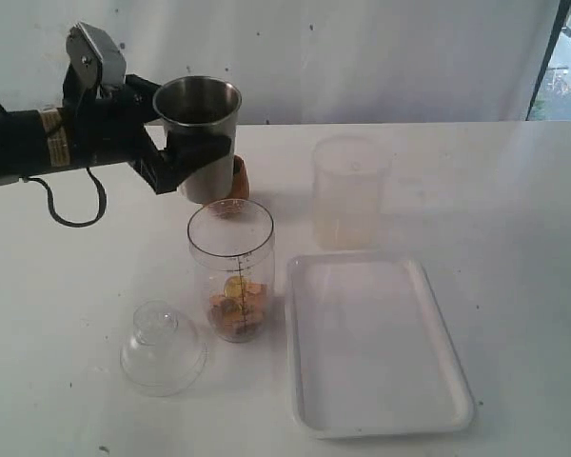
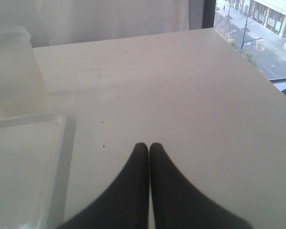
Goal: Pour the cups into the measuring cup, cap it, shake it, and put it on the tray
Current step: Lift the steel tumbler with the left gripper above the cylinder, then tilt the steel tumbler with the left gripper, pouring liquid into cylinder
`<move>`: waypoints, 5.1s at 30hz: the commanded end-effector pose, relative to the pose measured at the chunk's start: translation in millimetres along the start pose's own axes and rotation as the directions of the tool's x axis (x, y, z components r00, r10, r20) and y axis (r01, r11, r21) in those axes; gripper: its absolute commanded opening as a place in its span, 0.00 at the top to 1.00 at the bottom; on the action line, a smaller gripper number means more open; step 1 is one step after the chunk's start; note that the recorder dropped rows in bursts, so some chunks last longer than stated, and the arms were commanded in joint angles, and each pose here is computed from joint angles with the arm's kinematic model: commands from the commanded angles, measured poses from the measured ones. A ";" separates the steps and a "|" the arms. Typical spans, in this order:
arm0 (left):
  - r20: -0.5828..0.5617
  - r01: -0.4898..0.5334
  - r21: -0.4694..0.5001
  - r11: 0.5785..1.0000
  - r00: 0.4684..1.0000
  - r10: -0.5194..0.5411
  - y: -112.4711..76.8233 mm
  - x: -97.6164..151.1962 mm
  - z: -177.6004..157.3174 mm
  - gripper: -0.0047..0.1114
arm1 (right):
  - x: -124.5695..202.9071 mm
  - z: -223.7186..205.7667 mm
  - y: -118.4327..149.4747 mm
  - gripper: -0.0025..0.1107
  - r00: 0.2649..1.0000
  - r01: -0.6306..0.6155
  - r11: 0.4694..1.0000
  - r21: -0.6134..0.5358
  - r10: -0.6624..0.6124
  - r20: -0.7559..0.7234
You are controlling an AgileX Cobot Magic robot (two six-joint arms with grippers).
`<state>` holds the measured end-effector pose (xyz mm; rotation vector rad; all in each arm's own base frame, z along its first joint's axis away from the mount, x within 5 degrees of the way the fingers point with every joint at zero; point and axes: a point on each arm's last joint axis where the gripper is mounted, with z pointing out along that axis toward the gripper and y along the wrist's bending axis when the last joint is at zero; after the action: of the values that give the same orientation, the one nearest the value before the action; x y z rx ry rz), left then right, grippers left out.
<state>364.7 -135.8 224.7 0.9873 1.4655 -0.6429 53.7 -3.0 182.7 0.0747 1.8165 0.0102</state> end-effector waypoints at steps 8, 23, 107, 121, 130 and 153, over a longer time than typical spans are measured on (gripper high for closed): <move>0.098 -0.077 0.164 0.984 0.993 0.061 -16.8 -14.6 -3.6 0.96 | -0.5 -0.1 0.0 0.98 1.000 -0.002 1.000 0.000 0.002 0.003; 0.101 -0.385 0.122 0.915 0.922 0.375 -15.2 -11.0 -3.1 0.96 | -0.5 -0.1 0.0 0.98 1.000 -0.002 1.000 0.000 0.002 0.003; 0.165 -0.914 -0.025 0.404 0.395 0.904 -14.2 -14.8 -3.2 0.96 | -0.5 -0.1 0.0 0.98 1.000 -0.002 1.000 0.000 0.002 0.003; 0.123 -0.921 -0.008 0.388 0.385 0.915 -11.4 -11.7 -2.6 0.96 | -0.5 -0.1 0.0 0.98 1.000 -0.002 1.000 0.000 0.002 0.003; 0.112 -0.900 0.004 0.437 0.434 0.894 -10.7 -10.8 -2.5 0.96 | -0.5 -0.1 0.0 0.98 1.000 -0.002 1.000 0.000 0.002 0.003; 0.095 -0.990 -0.019 0.141 0.138 0.986 -9.7 -9.6 -2.4 0.96 | -0.3 -0.1 0.0 0.98 1.000 -0.023 1.000 0.000 0.023 0.000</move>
<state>356.0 -139.4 221.2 1.7089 0.4395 0.2744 53.6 -3.1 182.5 0.0921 1.8182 0.0233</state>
